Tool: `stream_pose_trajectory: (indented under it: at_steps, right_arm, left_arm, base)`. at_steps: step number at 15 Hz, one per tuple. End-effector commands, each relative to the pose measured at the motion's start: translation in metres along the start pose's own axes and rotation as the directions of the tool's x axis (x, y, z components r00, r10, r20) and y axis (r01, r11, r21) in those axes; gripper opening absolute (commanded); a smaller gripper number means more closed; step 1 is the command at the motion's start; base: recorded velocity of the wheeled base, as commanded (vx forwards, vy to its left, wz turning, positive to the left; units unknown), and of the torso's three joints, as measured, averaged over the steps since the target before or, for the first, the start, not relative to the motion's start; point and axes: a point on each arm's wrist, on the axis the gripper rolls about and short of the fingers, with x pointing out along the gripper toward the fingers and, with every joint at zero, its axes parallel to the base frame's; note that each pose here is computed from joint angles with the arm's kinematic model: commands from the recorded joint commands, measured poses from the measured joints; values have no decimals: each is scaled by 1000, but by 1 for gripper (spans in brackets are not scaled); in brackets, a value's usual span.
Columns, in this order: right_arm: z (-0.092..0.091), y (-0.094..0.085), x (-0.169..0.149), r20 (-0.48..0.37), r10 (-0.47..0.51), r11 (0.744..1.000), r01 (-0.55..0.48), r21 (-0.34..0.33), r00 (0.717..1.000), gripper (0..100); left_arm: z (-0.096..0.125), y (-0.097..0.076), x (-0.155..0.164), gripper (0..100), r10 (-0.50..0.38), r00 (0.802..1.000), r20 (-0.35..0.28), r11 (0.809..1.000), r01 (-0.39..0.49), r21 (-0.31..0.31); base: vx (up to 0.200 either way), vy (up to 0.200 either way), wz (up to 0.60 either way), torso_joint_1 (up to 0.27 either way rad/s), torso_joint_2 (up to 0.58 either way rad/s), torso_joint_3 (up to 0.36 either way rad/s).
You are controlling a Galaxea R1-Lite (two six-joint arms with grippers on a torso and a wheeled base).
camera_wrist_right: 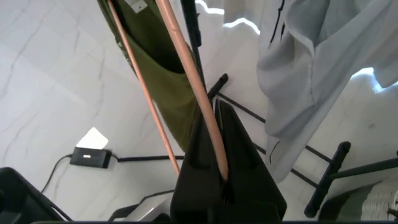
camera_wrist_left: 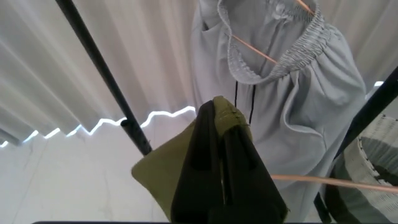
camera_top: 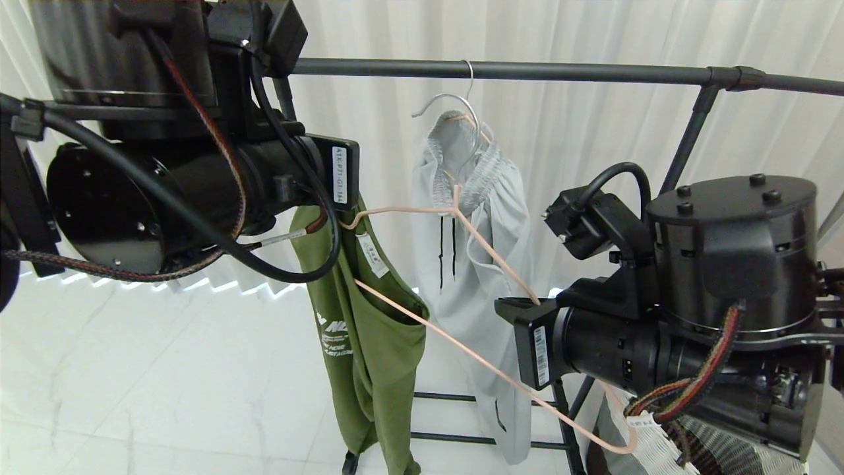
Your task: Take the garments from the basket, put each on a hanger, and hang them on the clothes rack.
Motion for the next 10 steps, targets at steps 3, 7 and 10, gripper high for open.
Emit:
stream_pose_trajectory:
  at_steps: [3, 7, 10]
  right_arm:
    - [1, -11, -2, -7, -77, 997, 77, 4, 997, 0]
    - [9, -17, 2, 27, -112, 994, 111, 25, 993, 0]
    - [19, -10, 12, 88, -93, 995, 90, 42, 992, 0]
  left_arm:
    - [0, 15, -2, 0, 42, 998, -46, 999, -41, 18]
    - [2, 16, -12, 0, 27, 998, -64, 999, -25, 29]
    - [5, 2, -17, 0, -29, 998, -50, 999, 31, 29]
  base:
    - [0, 0, 0, 0, 0, 0]
    - [0, 0, 0, 0, 0, 0]
    - [0, 0, 0, 0, 0, 0]
